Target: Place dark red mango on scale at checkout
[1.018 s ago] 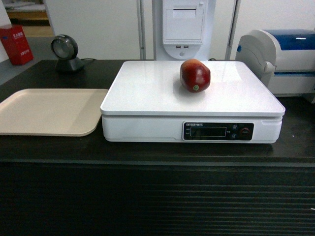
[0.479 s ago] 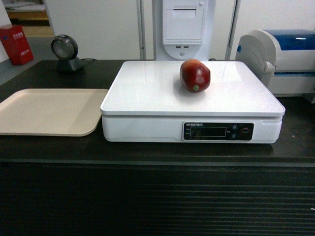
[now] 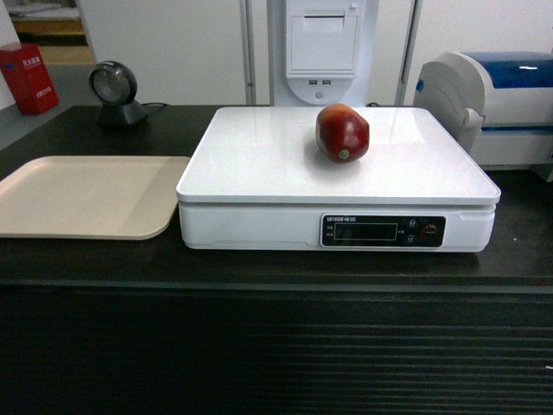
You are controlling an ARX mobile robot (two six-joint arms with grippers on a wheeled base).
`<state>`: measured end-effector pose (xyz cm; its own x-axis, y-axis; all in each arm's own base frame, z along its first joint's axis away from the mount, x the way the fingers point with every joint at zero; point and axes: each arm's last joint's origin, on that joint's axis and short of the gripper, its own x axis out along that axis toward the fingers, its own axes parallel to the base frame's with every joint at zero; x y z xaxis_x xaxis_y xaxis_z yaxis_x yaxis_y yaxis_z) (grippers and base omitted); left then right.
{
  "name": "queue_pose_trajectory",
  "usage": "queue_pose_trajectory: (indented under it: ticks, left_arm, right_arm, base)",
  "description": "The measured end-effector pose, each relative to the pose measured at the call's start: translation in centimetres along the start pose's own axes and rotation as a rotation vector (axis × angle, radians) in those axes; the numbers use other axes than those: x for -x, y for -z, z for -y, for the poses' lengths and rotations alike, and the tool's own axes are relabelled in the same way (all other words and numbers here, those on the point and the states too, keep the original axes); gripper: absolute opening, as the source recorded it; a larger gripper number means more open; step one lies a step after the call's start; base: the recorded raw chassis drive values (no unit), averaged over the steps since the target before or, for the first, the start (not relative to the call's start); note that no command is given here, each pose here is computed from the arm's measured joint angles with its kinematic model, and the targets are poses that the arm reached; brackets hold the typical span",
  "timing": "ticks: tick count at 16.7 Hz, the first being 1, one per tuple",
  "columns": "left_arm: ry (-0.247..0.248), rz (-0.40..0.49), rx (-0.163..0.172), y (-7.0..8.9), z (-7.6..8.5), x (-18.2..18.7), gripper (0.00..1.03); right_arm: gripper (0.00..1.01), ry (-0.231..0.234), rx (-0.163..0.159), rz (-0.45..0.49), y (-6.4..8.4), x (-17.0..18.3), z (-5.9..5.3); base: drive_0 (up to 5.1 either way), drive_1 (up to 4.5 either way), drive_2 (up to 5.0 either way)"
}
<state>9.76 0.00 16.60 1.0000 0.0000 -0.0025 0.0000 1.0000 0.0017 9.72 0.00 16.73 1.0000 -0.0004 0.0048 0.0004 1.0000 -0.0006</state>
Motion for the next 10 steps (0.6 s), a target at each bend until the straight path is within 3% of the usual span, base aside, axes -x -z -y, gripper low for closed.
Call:
queue_pose_trajectory:
  ticks: [10]
  left_arm:
    - [0.000,0.000,0.000,0.00,0.00,0.00,0.98]
  right_arm:
    - [0.98,0.000,0.000,0.000,0.00,0.00,0.00]
  base:
    - [0.0,0.00,0.0]
